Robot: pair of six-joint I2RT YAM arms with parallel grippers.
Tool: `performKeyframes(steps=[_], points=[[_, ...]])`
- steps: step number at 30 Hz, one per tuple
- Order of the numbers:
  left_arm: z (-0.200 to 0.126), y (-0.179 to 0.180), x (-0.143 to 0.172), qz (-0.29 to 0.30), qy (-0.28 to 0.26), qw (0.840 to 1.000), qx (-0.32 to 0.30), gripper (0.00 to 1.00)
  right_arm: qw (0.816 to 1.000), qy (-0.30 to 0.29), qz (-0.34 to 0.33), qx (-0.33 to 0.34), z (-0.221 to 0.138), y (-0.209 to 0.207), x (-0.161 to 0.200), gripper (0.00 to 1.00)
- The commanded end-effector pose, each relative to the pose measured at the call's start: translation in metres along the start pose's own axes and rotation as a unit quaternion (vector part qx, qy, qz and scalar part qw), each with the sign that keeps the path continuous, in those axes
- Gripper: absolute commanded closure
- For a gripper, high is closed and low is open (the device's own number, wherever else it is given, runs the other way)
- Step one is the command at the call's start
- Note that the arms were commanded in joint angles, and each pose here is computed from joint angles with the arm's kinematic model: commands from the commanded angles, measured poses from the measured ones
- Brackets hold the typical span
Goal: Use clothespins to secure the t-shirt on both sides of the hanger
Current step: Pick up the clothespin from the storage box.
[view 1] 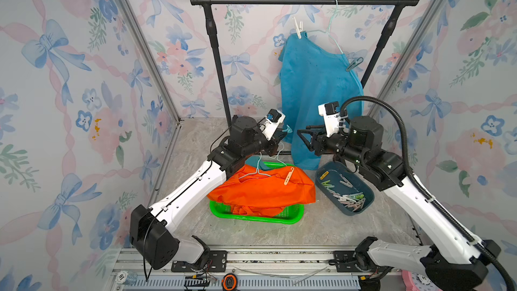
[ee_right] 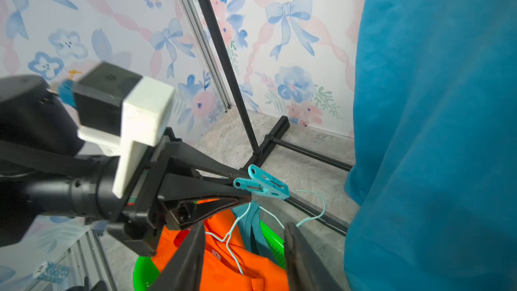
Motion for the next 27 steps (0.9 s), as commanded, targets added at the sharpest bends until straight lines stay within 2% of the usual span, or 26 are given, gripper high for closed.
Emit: performKeyframes(steps=[1, 8, 13, 27], points=[[-0.017, -0.008, -0.013, -0.015, 0.007, 1.0, 0.011, 0.85, 0.998, 0.01, -0.056, 0.022, -0.002, -0.001, -0.009, 0.54], [-0.019, -0.01, -0.018, -0.018, 0.013, 1.0, 0.018, 0.85, 0.998, 0.012, -0.058, 0.016, 0.015, 0.001, -0.016, 0.58], [-0.016, -0.01, -0.019, -0.019, 0.015, 0.999, 0.021, 0.85, 0.998, -0.001, -0.057, 0.021, 0.022, -0.001, -0.024, 0.66], [-0.007, -0.01, -0.024, -0.018, 0.015, 0.999, 0.025, 0.86, 0.998, 0.0, -0.061, 0.03, 0.042, -0.002, -0.027, 0.77]])
Point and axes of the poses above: each gripper's point midway between its finger pads, its own z axis out along the fingers, its own y axis along the line the jaws close on, x = y × z, the point moved 1 cm from there along -z, back along the fingers, and after that the axes turned 14 degrees about -z, right-handed, at the moved point
